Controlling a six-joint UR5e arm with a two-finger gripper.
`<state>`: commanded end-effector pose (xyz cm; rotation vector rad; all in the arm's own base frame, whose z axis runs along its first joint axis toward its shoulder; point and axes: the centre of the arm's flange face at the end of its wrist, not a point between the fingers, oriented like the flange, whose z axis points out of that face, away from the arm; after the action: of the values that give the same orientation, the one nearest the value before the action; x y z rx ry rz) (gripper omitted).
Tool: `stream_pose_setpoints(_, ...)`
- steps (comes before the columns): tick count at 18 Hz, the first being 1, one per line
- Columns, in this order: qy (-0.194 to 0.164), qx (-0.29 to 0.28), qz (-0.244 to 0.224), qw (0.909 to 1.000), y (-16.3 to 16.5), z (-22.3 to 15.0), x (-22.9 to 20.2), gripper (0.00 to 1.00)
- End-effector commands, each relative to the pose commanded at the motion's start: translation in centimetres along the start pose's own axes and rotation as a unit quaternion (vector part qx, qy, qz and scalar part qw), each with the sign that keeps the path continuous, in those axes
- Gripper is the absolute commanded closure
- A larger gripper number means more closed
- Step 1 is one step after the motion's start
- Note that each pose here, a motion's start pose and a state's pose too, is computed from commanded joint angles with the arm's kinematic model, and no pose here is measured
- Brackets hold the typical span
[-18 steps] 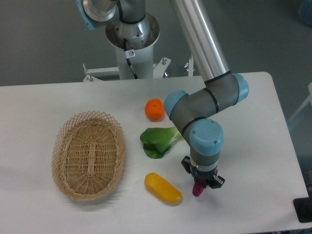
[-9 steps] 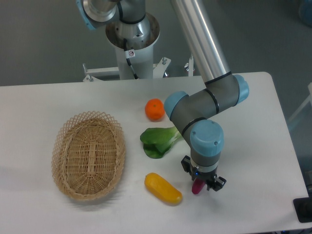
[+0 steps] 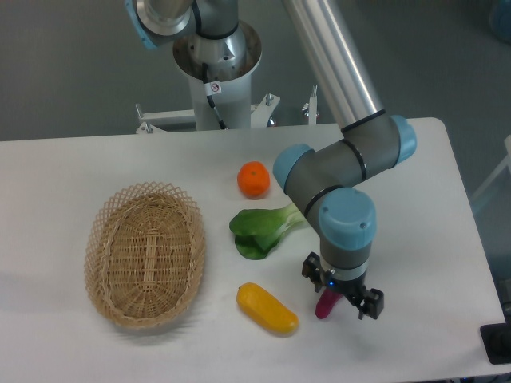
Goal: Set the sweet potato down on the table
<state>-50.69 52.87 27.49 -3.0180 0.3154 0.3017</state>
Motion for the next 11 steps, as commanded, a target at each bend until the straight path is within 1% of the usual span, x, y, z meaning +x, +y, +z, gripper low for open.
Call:
stream_pose_setpoints(3, 0.001, 0.027, -0.016, 0.9995, 2.5, -1.6, -1.9, 0.00)
stream_pose_setpoints(4, 0.004, 0.026, -0.015, 0.9996, 3.2, -1.8, -2.5, 0.00)
stream_pose_setpoints(7, 0.020, 0.017, 0.015, 0.9996, 4.5, -3.0, -3.9, 0.00)
stream_pose_setpoints(11, 0.032, 0.009, 0.035, 0.9988, 7.3, -3.9, -5.9, 0.00)
